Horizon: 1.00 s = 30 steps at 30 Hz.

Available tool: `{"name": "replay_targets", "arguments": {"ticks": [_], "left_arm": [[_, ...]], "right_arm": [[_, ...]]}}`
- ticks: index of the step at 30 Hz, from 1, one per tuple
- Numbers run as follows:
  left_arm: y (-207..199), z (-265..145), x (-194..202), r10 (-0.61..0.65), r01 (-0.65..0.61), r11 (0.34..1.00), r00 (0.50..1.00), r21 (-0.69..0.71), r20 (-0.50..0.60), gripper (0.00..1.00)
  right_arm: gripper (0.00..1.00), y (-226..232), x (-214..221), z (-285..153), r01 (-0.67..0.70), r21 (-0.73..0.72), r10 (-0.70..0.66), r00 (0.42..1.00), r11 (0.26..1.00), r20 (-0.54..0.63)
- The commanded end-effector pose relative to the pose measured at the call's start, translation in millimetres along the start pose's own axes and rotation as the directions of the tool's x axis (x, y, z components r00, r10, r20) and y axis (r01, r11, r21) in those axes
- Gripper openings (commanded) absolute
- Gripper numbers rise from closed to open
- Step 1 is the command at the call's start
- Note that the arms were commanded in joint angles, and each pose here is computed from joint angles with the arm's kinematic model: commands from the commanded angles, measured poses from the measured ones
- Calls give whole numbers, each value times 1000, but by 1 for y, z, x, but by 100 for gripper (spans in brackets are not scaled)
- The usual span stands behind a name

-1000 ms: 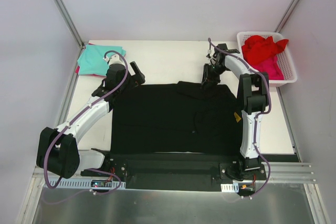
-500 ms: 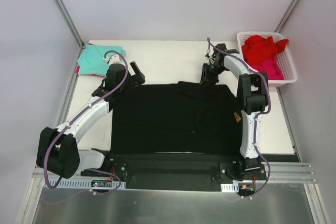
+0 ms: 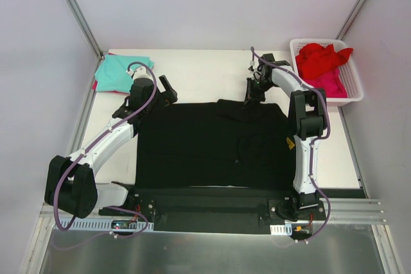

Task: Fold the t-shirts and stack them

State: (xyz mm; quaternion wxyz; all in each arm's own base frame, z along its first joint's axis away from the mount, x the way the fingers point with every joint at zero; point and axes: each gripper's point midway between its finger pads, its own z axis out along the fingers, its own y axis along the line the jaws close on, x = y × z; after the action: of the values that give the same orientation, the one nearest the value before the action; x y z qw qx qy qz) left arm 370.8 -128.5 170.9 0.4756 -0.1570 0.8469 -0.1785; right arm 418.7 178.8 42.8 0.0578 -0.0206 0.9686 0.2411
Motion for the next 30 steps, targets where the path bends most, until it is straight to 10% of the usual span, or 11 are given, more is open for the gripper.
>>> {"name": "replay_targets", "arguments": {"ticks": [1,11,30], "left_arm": [[5,2,3,1,-1,1000,1000,-25,-3,99],[32,50,38,-92,73,993,972,-96,-216,99],[84,84,-2,-242,223,964,961,-143,-131,88]], "right_arm": [[1,3,1,-10,13,16,-13,1000,1000,4],[1,21,1,-75,69,68,-76,991,995,109],[1,30,22,-98,103,60,-110,985,993,131]]}}
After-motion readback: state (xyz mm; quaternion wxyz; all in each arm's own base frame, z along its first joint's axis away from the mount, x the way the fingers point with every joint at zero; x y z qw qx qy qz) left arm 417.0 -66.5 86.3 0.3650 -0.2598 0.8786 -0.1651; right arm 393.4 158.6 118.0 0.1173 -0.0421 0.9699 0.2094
